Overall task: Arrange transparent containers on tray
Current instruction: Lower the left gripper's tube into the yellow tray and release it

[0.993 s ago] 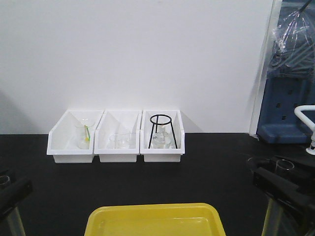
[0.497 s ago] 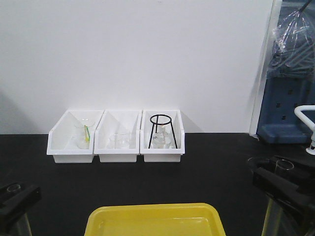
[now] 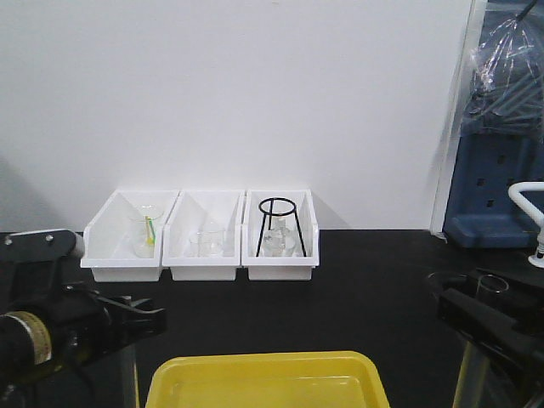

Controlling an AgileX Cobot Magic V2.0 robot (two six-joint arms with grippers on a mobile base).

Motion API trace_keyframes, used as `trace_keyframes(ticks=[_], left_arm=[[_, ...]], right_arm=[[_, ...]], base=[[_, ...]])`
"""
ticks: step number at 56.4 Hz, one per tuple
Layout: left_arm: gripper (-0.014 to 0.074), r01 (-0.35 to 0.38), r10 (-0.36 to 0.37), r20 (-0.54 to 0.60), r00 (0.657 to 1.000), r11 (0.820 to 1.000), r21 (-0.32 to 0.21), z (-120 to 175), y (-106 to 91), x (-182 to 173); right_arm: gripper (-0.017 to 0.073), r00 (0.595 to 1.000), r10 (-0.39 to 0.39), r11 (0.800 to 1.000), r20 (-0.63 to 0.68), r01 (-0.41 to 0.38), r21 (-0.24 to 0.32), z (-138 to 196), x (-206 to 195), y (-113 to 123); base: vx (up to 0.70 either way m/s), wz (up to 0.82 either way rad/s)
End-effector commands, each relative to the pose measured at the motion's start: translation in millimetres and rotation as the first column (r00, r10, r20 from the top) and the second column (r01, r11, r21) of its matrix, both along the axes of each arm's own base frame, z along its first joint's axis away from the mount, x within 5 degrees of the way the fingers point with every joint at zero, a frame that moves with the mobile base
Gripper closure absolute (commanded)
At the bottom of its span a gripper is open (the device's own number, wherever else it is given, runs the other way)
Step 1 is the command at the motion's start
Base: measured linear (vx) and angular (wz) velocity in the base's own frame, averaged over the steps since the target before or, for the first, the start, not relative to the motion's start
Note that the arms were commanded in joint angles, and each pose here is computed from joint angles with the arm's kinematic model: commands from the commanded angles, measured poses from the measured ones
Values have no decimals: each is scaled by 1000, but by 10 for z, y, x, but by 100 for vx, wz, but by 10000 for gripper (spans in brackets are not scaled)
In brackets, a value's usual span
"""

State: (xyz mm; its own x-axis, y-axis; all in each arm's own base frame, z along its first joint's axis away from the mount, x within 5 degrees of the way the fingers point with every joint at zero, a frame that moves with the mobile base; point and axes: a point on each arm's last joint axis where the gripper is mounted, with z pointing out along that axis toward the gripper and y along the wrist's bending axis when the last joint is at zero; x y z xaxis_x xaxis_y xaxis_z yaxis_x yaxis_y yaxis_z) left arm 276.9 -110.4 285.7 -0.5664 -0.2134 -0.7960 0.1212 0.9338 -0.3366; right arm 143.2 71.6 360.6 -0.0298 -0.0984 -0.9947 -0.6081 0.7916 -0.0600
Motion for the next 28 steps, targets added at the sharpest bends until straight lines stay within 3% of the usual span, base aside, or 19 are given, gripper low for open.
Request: trace_keyframes(ticks=[1,10,23,28], left_arm=[[600,3,0,40,999,996,-89,93,-90,94],[600,-7,4,-53,999,998,-64,-198,-156,218],[600,62,-57,-83,995,997,53,-424,-205,296],[600,65,-59,-98,993,996,61,-483,-213,315]], right_arm=[[571,999,-29,1000,40,29,-7,101,10,-26],[571,999,-29,1000,40,29,-7,101,10,-26],[571,998,-48,999,44,48,-6,104,20,-40],[571,998,-53,999,45,53,-5,105,23,-44]], base=[[0,0],[0,0],[0,0],[0,0]])
